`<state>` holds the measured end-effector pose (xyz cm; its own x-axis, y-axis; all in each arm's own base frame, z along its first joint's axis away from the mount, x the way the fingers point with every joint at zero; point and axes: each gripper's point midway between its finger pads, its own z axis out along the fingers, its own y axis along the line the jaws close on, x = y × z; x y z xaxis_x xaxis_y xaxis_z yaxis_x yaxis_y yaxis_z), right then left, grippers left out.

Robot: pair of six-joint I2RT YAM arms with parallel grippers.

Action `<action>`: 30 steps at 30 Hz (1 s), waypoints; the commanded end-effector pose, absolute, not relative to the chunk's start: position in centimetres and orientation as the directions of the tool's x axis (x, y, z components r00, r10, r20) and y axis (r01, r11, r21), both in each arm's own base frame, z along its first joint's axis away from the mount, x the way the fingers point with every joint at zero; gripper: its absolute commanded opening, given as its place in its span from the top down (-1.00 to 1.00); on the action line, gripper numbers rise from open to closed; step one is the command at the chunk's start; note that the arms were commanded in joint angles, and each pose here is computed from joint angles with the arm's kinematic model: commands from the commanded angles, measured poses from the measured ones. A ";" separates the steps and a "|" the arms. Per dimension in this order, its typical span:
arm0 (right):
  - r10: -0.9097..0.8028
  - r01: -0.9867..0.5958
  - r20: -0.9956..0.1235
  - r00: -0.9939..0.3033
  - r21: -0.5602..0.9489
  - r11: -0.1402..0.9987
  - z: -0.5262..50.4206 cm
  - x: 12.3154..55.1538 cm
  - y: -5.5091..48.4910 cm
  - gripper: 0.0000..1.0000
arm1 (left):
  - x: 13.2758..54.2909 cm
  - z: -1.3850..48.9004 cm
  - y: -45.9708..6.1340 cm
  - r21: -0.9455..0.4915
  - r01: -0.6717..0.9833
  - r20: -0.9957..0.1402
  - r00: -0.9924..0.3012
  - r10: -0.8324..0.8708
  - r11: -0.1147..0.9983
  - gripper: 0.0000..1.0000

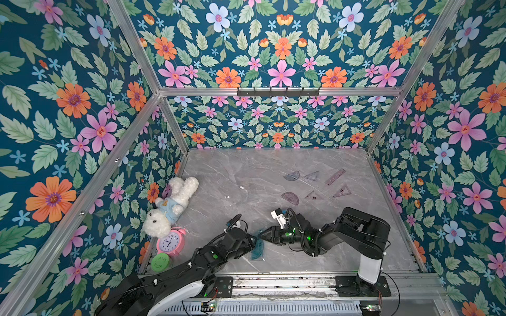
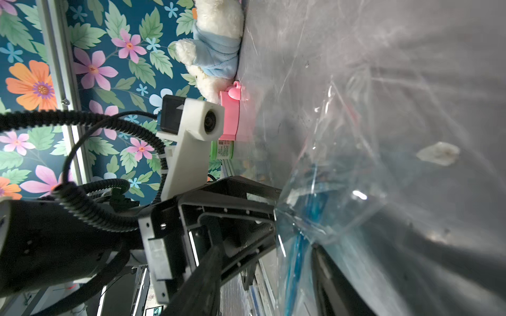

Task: Open the ruler set and take out the ruler
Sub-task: Pick up the ruler set bag from the center of the board.

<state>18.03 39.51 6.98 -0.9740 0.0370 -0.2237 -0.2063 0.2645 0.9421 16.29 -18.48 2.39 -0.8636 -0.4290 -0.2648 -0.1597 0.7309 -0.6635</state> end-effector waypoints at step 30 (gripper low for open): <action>0.111 -0.075 -0.148 -0.983 0.866 0.494 4.3 17.1 38.0 -0.13 | 17.5 2.6 -19.2 -0.670 -0.149 -0.292 -0.848 -0.443 0.727 0.22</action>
